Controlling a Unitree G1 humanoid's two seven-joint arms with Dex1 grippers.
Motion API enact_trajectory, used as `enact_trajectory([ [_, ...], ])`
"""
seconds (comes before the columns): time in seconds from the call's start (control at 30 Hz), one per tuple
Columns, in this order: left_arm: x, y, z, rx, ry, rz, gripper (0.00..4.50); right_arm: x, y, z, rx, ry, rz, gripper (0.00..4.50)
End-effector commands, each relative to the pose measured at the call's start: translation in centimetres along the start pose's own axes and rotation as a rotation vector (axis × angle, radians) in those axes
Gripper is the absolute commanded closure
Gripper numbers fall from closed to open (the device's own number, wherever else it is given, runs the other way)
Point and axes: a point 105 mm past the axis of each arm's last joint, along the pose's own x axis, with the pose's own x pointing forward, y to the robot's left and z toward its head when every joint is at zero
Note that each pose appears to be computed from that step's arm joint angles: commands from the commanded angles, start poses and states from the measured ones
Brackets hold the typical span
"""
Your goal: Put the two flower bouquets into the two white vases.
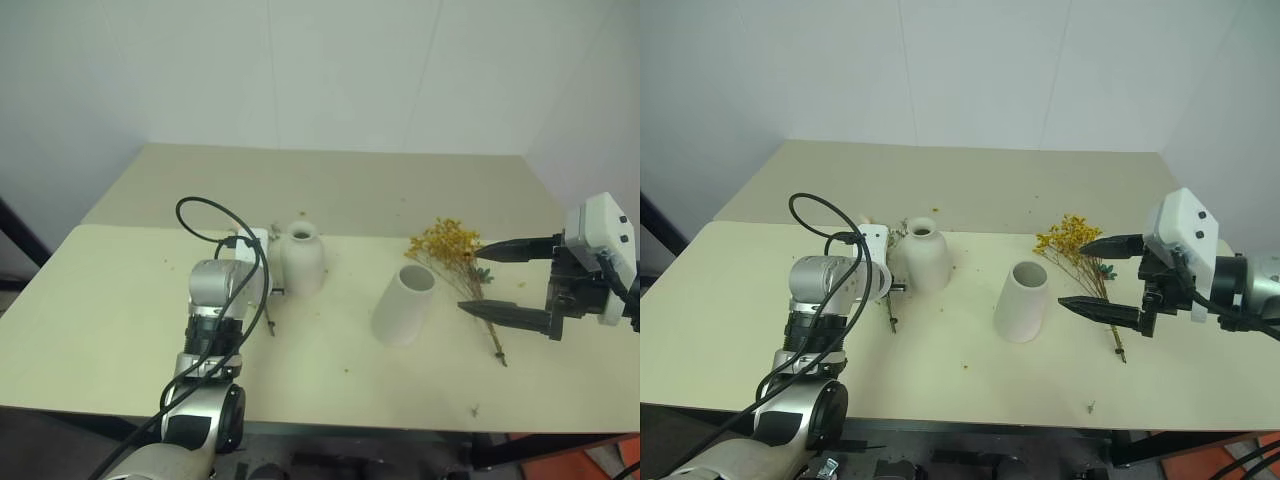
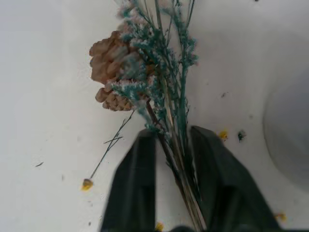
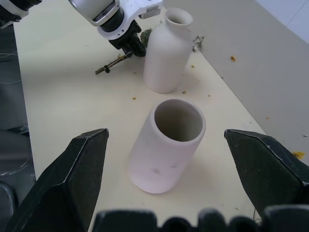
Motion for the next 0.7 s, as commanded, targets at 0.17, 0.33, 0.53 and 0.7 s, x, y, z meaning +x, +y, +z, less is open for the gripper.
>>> enact_trajectory([
  [0.17,-0.6,0.9,1.2,0.044,-0.080,0.054,4.48,-0.7,-0.3,0.8,-0.044,0.001,-0.038,0.00],
  [0.33,-3.2,4.5,5.8,-0.057,-0.398,0.152,4.48,-0.9,-0.3,0.9,-0.048,0.005,-0.043,0.00],
  [0.53,-6.5,9.8,11.0,-0.179,-0.744,0.145,4.48,-1.0,-0.1,0.9,-0.046,0.000,-0.050,0.00],
  [0.7,-8.9,8.1,14.5,-0.229,-1.045,-0.312,4.48,-0.5,0.2,1.3,-0.052,-0.041,-0.060,0.00],
])
